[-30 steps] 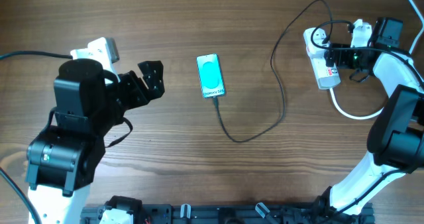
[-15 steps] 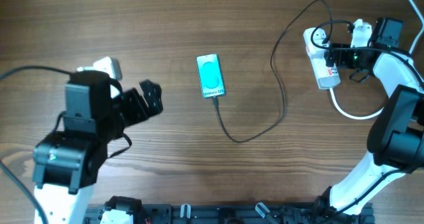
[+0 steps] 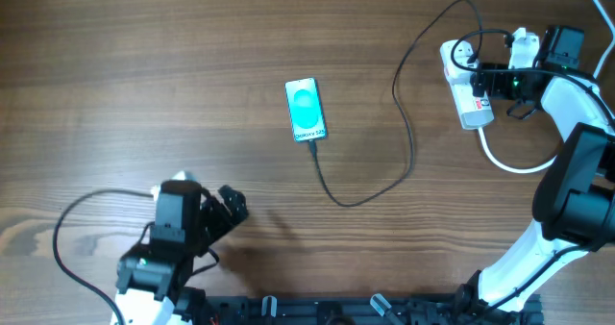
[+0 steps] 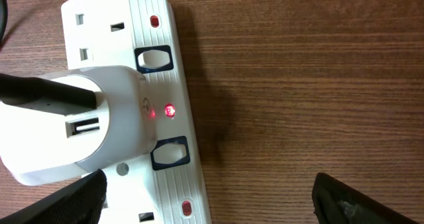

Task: Plug charger to phone and switch on socket

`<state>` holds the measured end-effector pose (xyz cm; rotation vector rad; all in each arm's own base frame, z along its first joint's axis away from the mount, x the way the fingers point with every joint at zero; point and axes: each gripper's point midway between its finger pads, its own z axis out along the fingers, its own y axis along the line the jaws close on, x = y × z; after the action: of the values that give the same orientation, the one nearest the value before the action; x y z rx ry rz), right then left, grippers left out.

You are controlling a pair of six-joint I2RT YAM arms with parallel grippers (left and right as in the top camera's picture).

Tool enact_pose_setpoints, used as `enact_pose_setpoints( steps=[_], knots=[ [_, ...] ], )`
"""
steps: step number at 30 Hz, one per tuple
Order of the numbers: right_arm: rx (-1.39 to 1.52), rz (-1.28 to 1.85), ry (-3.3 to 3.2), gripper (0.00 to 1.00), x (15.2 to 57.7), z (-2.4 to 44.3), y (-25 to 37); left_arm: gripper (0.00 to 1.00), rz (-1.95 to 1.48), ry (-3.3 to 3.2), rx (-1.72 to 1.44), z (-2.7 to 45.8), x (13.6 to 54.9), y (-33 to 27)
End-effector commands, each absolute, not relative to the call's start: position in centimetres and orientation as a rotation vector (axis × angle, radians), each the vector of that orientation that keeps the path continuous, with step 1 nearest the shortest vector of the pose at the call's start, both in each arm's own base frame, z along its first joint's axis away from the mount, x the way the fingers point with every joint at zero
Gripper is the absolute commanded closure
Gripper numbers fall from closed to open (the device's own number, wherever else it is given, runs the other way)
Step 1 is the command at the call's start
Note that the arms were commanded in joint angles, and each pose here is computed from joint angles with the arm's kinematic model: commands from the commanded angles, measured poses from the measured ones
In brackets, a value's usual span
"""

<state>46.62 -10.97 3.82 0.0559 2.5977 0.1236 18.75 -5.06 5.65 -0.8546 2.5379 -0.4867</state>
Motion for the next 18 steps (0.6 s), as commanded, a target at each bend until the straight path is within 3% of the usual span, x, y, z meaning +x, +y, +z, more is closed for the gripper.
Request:
enact_pose_setpoints(
  steps=[1,10,18],
  knots=[
    [0.033,0.134,2.58,0.0,47.0,4.2,-10.5,0.0,-0.54,2.487,-1.019,4.2,18.2,-5.0],
    [0.033,0.135,2.581,0.0,47.0,4.2,-10.5,0.0,-0.571,2.335,-0.938,3.9,20.4,-4.6],
    [0.033,0.135,2.581,0.0,47.0,4.2,-10.5,0.0,-0.552,2.175,-0.561,6.5,23.4,-5.0]
  ],
)
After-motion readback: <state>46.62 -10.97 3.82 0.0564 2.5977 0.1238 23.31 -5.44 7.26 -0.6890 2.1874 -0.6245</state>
